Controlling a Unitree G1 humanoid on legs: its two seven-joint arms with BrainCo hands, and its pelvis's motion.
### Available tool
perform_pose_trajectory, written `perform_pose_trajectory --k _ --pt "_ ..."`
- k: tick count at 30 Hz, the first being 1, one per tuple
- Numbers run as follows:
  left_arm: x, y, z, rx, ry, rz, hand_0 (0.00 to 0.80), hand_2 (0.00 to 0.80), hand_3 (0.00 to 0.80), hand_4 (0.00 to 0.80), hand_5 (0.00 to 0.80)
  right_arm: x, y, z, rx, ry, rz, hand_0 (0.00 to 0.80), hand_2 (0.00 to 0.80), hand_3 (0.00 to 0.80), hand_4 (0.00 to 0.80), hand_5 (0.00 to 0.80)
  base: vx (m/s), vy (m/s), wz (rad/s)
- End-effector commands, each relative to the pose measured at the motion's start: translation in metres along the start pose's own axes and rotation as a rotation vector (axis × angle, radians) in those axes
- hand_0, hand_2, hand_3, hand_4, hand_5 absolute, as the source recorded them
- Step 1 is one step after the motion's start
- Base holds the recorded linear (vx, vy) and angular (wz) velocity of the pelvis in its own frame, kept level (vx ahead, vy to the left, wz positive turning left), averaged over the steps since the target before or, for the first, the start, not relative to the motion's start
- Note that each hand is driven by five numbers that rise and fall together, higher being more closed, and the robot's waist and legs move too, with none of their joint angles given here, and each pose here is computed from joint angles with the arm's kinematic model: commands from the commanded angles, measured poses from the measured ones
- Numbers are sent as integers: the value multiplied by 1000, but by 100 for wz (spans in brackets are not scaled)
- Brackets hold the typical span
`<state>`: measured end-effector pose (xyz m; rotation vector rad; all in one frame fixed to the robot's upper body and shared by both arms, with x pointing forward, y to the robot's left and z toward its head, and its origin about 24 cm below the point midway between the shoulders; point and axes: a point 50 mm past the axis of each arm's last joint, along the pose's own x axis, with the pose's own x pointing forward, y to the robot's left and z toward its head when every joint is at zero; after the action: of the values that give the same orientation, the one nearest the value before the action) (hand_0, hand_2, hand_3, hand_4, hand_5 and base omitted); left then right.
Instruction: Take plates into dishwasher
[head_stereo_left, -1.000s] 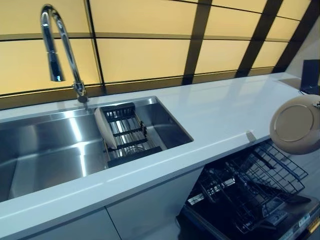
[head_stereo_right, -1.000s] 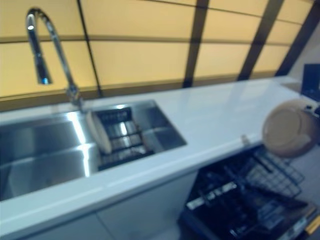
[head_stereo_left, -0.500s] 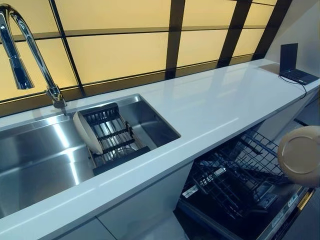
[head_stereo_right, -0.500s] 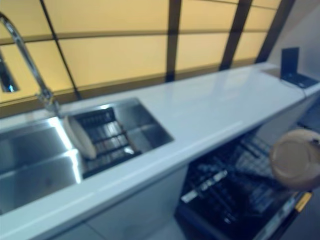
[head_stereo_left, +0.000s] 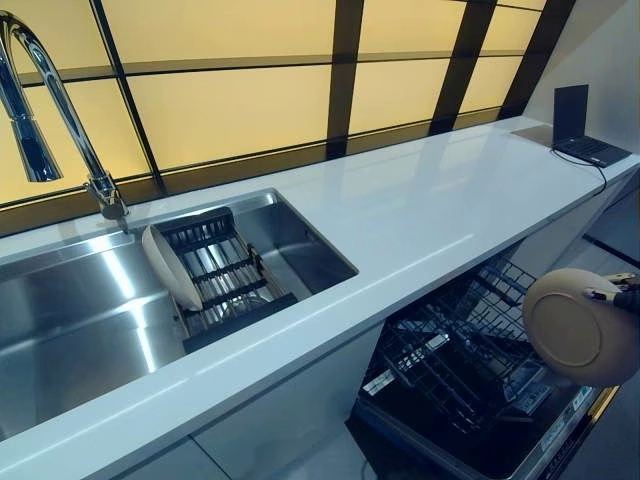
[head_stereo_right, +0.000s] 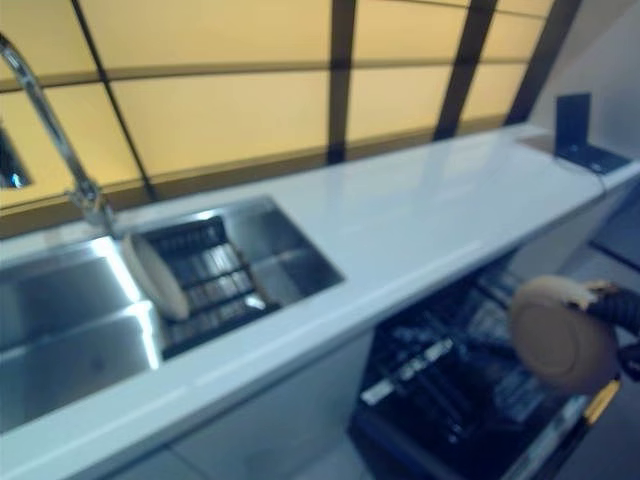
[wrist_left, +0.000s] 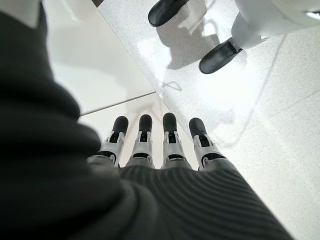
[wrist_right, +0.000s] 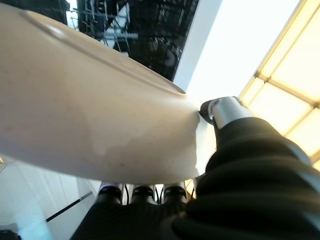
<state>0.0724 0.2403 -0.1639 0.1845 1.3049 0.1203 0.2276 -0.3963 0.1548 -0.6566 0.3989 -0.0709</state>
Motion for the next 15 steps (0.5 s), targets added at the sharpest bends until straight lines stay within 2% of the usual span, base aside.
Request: perform_pose_trajectory --k 1,6,9,15 --pt "0 16 5 55 -13 49 0 0 0 0 0 7 3 27 -5 -161 -77 800 800 800 800 800 -15 -45 1" --pt "0 17 7 65 -20 48 0 0 0 0 0 15 21 31 -71 -155 -57 800 800 800 800 800 -35 -56 1" --pt "0 17 7 65 -20 48 0 0 0 0 0 15 22 31 -75 -155 -55 800 800 800 800 800 -11 -9 0" --pt "1 15 21 92 -59 29 0 0 0 0 0 34 49 35 -30 -156 -4 800 800 800 800 800 -39 -25 2"
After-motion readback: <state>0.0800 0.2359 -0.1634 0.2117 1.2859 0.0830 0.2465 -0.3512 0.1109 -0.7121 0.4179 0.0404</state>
